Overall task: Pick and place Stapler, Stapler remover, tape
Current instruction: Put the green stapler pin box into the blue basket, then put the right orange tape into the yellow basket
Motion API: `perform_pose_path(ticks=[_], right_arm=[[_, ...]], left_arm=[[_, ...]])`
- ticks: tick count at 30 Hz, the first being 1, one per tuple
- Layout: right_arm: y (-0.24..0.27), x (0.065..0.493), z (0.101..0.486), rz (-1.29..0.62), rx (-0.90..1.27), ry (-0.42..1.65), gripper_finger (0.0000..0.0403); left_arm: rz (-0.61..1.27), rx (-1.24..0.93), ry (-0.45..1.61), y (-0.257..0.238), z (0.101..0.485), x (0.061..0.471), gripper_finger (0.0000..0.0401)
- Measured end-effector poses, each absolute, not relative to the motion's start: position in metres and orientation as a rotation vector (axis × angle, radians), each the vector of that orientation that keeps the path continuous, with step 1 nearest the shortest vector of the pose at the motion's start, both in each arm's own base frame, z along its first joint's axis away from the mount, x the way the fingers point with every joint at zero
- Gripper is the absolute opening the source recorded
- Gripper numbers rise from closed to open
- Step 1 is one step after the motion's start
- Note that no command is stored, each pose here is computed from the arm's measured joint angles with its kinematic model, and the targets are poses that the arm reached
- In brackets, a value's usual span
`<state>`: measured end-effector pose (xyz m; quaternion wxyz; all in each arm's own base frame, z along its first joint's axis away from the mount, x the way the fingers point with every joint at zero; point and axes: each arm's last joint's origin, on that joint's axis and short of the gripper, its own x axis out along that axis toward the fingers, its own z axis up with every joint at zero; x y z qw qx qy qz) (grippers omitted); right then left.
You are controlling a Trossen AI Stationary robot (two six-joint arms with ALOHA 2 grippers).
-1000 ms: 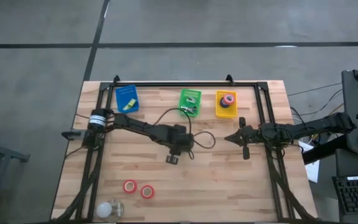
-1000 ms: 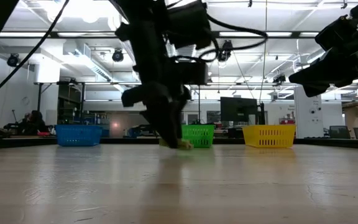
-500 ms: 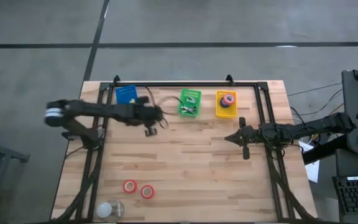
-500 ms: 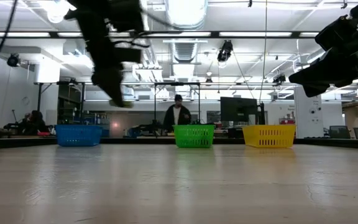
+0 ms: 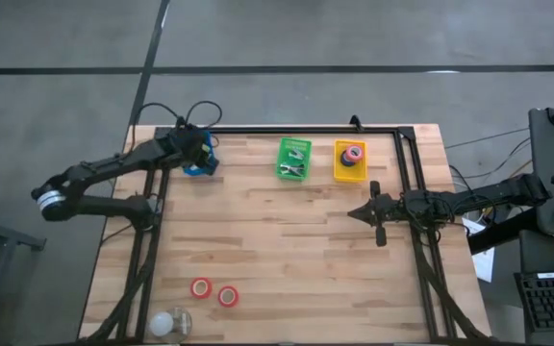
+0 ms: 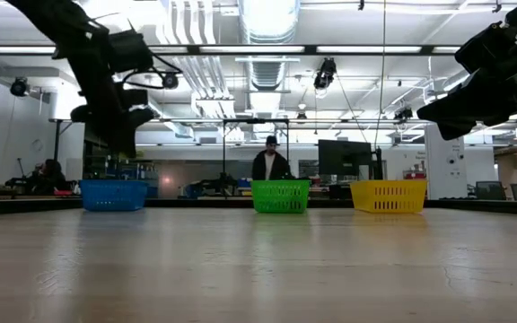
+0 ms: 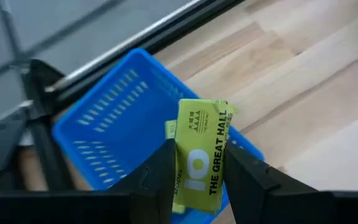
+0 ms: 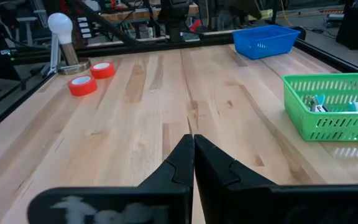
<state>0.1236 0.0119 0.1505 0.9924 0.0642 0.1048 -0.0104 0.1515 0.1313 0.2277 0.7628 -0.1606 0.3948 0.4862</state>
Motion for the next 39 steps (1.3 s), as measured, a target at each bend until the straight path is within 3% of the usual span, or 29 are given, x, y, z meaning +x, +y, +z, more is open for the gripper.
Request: perform_pose_path(ticks=[12,21,25,32,39], right_arm=[[0.012,0.124,0.151,-0.021,0.129,0.210,0.0009],[0.012,0.124,0.151,-0.021,0.129,0.210,0.0009],[0.012,0.124,0.150,-0.021,0.129,0.210,0.0009],[0.012,0.124,0.150,-0.021,0.129,0.210,0.0008],[0.012,0.124,0.151,-0.021,0.129,0.210,0.0009]], left_arm=[[1.062,-0.408,0.877,0.147,0.215,0.154,0.0124],[1.088,-0.444,0.906,0.154,0.208,0.160,0.0242],[1.056,-0.446,0.850,0.154,0.225,0.163,0.0268],[0.795,-0.426,0.725,0.125,0.257,0.169,0.0268],[0.425,-0.341,0.727,0.047,0.268,0.190,0.0268]])
